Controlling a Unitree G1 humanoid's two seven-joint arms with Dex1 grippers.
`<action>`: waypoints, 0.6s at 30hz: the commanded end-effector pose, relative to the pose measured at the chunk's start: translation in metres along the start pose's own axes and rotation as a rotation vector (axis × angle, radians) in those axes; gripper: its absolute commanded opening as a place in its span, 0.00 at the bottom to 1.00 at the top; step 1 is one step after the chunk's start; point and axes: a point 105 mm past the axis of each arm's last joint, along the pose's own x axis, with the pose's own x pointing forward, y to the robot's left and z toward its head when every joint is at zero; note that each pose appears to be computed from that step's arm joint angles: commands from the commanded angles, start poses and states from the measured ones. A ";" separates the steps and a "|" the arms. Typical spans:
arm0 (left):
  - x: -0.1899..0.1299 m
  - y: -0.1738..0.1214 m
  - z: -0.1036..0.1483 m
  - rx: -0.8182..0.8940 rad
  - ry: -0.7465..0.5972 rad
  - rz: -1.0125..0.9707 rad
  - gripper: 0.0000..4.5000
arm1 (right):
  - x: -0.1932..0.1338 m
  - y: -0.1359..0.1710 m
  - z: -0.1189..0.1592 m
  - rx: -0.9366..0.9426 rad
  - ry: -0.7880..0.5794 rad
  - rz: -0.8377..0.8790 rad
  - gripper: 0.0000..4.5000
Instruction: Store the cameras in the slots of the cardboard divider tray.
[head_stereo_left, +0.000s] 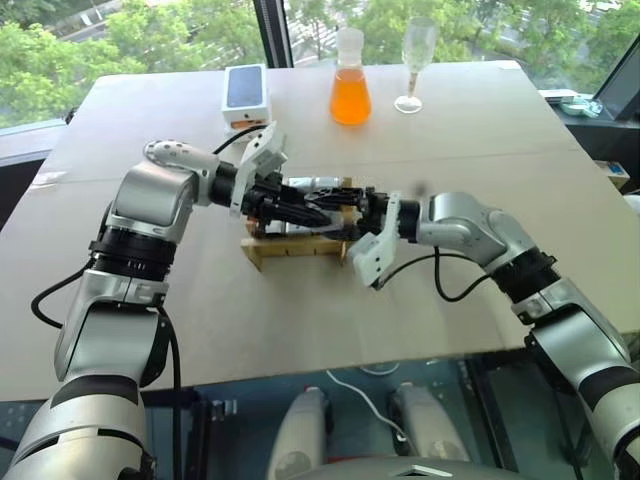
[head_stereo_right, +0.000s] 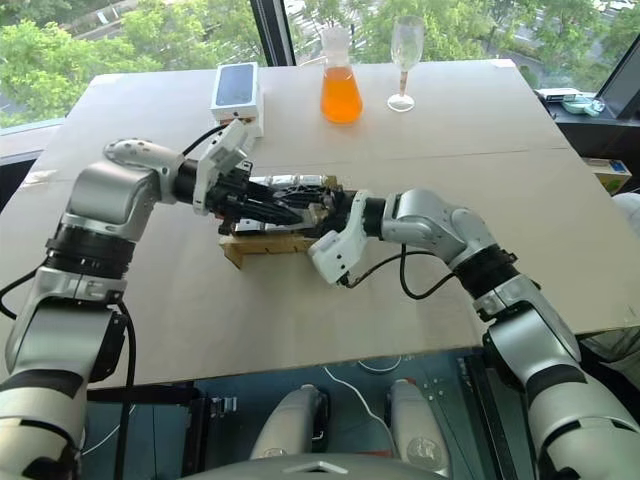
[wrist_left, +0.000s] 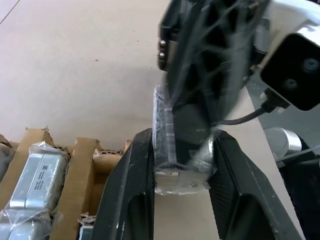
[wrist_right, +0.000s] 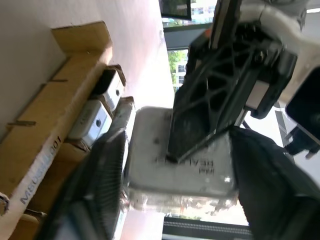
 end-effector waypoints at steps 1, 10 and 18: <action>-0.005 0.000 0.009 0.045 -0.024 0.019 0.19 | -0.009 -0.007 0.000 0.086 0.014 -0.064 1.00; -0.015 0.022 0.000 0.122 -0.011 0.151 0.19 | -0.090 0.056 -0.004 1.168 0.109 -0.219 1.00; -0.004 0.041 -0.019 0.227 0.041 0.179 0.19 | -0.129 0.087 0.037 1.590 0.068 -0.315 1.00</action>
